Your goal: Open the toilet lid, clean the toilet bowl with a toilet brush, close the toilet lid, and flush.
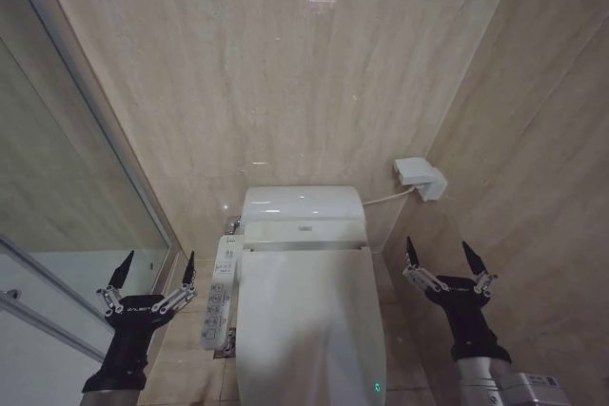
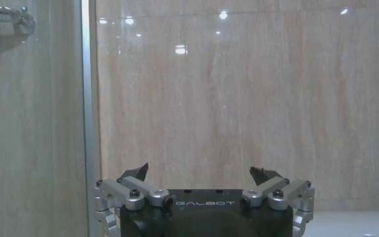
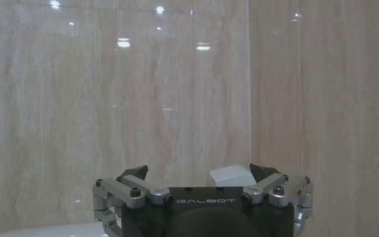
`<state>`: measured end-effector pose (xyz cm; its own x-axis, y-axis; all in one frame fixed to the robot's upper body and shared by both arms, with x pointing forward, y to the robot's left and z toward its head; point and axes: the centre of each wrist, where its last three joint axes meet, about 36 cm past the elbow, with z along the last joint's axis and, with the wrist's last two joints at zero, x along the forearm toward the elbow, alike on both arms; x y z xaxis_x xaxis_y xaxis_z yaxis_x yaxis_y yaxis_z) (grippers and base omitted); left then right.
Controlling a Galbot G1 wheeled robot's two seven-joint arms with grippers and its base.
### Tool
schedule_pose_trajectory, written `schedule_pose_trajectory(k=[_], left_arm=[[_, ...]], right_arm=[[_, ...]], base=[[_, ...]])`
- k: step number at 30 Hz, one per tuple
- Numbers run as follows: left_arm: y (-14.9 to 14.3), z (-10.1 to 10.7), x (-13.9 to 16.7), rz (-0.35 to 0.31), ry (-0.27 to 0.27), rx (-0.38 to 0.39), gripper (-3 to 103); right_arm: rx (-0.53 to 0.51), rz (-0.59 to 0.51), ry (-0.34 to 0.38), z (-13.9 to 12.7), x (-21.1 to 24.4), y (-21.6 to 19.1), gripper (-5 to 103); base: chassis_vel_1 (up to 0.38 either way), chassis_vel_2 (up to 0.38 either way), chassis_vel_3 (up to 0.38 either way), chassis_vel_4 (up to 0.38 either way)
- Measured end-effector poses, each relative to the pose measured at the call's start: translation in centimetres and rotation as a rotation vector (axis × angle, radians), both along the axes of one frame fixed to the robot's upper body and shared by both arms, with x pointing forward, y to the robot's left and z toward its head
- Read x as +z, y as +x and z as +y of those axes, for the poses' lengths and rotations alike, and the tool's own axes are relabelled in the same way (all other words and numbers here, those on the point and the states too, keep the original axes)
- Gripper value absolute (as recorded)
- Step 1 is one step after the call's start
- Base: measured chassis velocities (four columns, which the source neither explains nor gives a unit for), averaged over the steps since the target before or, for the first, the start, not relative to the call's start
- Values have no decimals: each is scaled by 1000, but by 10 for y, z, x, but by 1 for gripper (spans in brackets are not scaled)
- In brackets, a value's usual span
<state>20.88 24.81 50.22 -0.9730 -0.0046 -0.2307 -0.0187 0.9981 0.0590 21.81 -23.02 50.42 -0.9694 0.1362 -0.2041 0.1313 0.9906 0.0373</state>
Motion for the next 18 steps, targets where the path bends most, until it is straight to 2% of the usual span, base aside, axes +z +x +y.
schedule_pose_trajectory(k=[8,18], left_arm=[[0,0,0,1,0,0,100],[0,0,0,1,0,0,100]], right_arm=[[0,0,0,0,0,0,100],[0,0,0,0,0,0,100]], base=[[164,-159,-154,159],[272,-264,-268,270]])
